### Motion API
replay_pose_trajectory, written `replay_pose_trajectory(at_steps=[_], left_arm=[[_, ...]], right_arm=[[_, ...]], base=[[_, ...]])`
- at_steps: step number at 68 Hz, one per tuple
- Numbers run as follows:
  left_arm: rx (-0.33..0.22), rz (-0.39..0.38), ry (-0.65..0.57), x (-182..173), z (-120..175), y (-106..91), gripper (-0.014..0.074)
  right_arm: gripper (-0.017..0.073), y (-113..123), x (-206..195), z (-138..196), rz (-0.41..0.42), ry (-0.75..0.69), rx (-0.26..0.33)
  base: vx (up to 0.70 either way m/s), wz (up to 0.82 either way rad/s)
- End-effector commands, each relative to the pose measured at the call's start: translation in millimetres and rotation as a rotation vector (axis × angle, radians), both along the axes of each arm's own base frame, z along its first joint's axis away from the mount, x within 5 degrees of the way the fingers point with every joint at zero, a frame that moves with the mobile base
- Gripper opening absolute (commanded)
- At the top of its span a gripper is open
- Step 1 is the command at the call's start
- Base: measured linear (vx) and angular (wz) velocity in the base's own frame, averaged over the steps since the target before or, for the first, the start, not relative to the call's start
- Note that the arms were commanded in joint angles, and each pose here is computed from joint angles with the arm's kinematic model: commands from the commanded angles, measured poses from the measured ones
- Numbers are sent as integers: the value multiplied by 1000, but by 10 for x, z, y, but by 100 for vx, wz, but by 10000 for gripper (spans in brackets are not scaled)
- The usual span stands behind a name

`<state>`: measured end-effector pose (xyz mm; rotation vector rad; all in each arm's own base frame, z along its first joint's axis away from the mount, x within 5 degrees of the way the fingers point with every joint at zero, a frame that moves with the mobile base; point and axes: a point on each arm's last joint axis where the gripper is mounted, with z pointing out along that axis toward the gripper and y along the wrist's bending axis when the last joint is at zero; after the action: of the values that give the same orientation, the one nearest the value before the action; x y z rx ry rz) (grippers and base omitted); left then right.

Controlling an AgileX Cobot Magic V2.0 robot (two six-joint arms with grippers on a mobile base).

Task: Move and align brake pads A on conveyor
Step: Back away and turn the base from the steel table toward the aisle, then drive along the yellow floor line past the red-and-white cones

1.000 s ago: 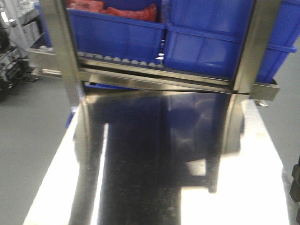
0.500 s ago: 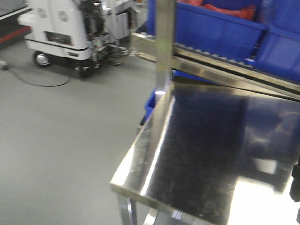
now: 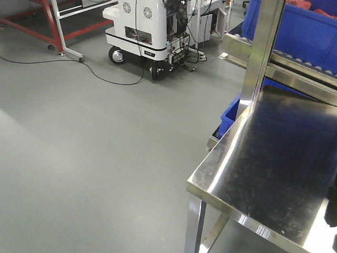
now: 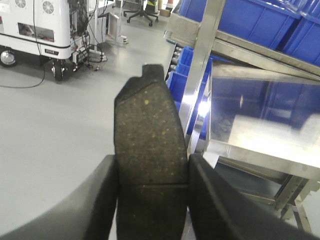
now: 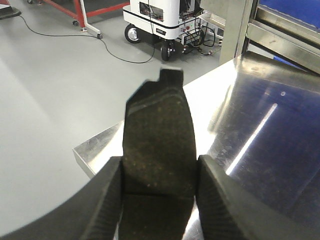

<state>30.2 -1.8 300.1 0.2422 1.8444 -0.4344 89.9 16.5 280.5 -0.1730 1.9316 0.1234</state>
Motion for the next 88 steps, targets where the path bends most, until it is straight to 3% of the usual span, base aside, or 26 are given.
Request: replay_pose_trajectory(at_steps=[1,25,66,88], left_arm=[[-51,-15,-91,13,159,-28,-6],[-36,-14,-101,18,161,-21,-6],[-38,-13,-100,17,161,-22,-6],[-38,-12,-100,17,161,-22,-6]], right_arm=[[-4,-5,29,195,-9,-133,15],[-4,-7,28,194,-12,-131,17],[-4,-4,28,194,-8,-131,18],[-4,-4,28,194,-8,-131,18]], base=[[-1,4],[-2,30],[0,100],[9,61]])
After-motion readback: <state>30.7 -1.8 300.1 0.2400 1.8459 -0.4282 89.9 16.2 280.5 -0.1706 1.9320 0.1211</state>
